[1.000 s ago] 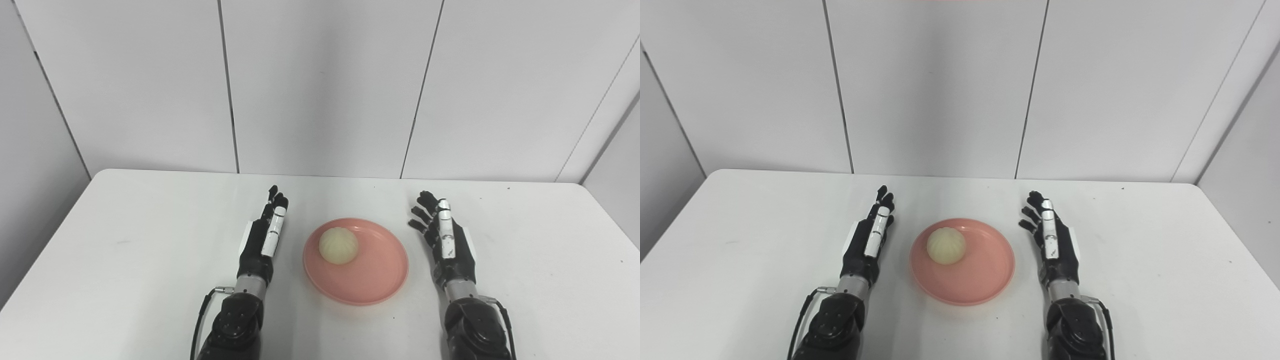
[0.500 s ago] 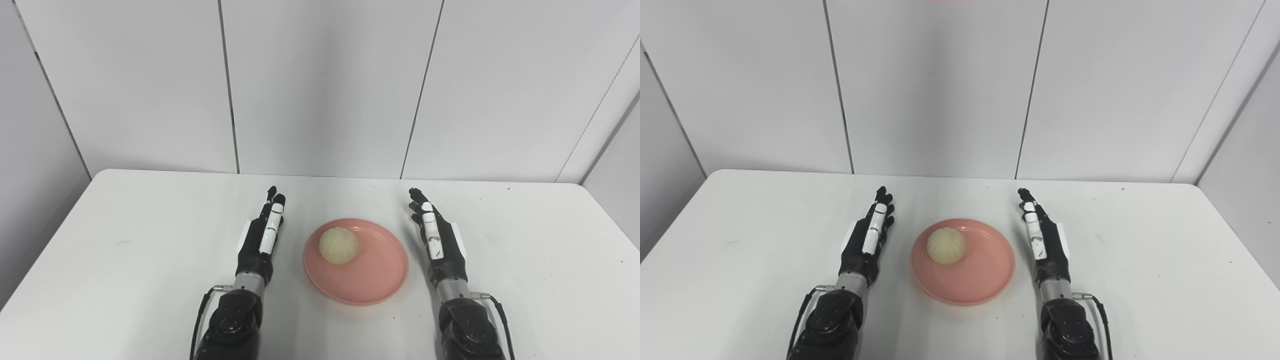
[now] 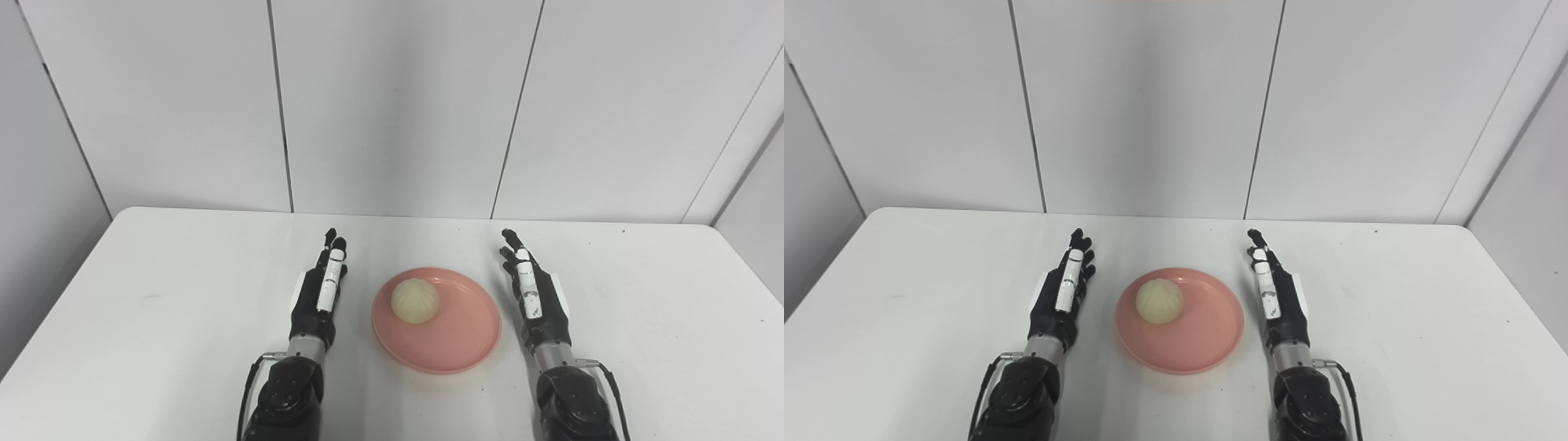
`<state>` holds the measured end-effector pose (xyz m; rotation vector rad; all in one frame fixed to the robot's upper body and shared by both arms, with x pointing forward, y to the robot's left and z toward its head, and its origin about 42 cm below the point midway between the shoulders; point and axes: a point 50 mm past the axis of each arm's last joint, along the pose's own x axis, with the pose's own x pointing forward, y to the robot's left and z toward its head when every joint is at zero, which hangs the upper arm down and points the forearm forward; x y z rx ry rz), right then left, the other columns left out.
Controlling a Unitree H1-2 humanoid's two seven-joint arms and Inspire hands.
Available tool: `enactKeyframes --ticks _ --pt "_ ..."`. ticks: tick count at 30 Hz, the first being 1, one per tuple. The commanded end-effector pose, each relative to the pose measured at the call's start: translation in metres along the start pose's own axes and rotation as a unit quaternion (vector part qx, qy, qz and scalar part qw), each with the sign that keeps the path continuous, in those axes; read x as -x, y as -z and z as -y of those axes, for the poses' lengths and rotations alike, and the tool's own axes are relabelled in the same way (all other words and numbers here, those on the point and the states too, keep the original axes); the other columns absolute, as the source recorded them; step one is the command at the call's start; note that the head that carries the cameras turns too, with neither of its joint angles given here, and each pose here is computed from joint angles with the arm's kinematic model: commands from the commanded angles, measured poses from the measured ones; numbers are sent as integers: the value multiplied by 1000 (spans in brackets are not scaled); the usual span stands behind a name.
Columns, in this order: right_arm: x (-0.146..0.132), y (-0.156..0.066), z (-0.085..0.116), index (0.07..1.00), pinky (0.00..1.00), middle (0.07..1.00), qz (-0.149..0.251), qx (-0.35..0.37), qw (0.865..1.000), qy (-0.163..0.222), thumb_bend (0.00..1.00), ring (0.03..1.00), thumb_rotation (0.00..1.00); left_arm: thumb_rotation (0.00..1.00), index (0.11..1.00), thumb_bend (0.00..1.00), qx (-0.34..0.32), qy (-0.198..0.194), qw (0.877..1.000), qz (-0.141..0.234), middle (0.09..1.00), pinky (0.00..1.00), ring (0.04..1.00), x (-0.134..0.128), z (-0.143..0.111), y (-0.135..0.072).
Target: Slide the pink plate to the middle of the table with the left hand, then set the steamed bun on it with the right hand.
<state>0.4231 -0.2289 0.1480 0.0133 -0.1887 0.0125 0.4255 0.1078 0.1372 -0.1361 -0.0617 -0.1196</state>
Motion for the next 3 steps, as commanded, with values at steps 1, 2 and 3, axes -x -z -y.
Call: enactKeyframes --ticks 1,2,3 --pt "6 7 -5 910 980 968 -12 -17 1000 -4 863 956 997 943 1000 596 -8 11 999 40 1000 1000 1000 -5 4 -14" --pt "6 7 -5 914 981 970 -13 -18 1000 -4 859 955 997 945 1000 585 -13 13 999 42 1000 1000 1000 -5 4 -14" --pt "6 7 -6 917 981 972 -13 -20 1000 -3 855 954 998 942 1000 581 -15 15 999 43 1000 1000 1000 -5 3 -13"
